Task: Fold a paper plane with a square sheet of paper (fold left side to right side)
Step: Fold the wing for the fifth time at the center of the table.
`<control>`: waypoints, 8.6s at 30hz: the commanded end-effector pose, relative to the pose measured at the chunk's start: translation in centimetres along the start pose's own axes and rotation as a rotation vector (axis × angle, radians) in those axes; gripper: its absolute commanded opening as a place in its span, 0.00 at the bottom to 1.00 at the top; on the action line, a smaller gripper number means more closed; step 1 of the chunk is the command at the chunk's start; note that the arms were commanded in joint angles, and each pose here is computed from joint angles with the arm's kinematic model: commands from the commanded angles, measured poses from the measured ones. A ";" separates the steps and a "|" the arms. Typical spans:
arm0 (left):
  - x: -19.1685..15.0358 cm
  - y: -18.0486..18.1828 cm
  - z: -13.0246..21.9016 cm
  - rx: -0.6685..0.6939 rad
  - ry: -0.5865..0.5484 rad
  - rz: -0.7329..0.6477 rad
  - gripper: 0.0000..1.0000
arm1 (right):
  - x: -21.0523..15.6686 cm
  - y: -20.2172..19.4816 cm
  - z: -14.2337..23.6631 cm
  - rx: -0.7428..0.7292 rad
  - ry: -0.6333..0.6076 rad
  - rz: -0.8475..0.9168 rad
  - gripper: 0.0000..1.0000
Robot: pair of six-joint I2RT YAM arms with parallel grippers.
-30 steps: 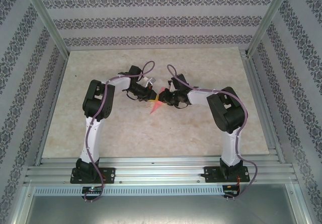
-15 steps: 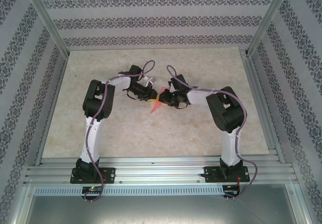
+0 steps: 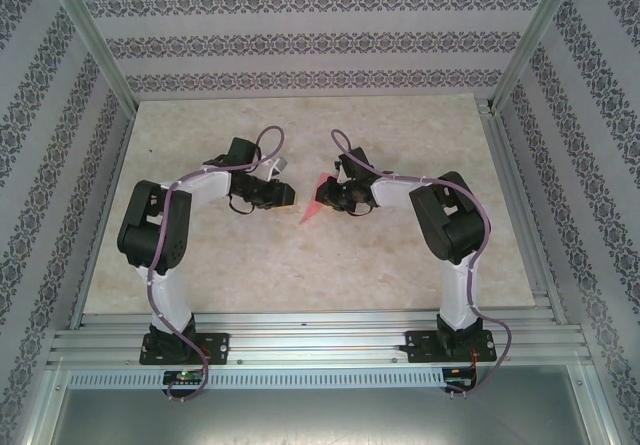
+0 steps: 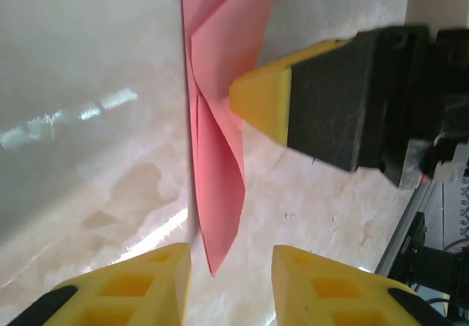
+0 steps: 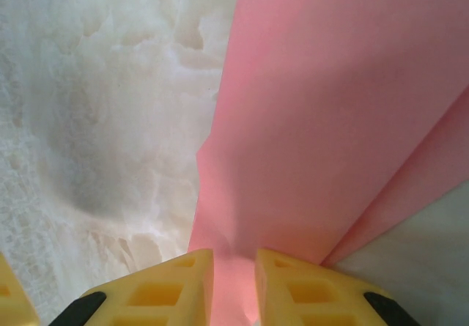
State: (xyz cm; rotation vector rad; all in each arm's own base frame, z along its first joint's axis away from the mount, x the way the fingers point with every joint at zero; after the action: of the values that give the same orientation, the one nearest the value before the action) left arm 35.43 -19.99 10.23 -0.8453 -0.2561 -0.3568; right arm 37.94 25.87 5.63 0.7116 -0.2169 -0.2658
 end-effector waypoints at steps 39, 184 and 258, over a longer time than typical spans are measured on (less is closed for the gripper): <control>-0.5 0.2 -6.4 0.184 0.095 -0.078 0.12 | -0.4 -2.1 -0.7 -0.068 0.022 -0.042 0.22; -1.7 1.4 -6.6 0.265 0.191 -0.250 0.00 | -1.3 3.1 2.8 0.160 -0.049 0.047 0.19; 0.0 -4.5 -1.4 0.072 -0.070 -0.194 0.01 | 1.5 -2.8 -1.4 -0.275 0.015 0.104 0.15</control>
State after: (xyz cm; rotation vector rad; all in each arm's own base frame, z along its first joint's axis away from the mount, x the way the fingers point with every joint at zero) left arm 34.06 -22.74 11.28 -0.6317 -0.4047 -0.5185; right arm 39.89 25.88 5.71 0.5562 -0.2421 -0.1654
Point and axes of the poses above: each hand's point on the last joint's axis, 136 mm out from that joint toward the fingers, its own z axis back along the fingers, its own y axis along the line the jaws close on, x = y × z, the point moved 5 cm from there along z, back along the fingers, and after that the axes turned 9 degrees about -z, right-handed, at the moved point
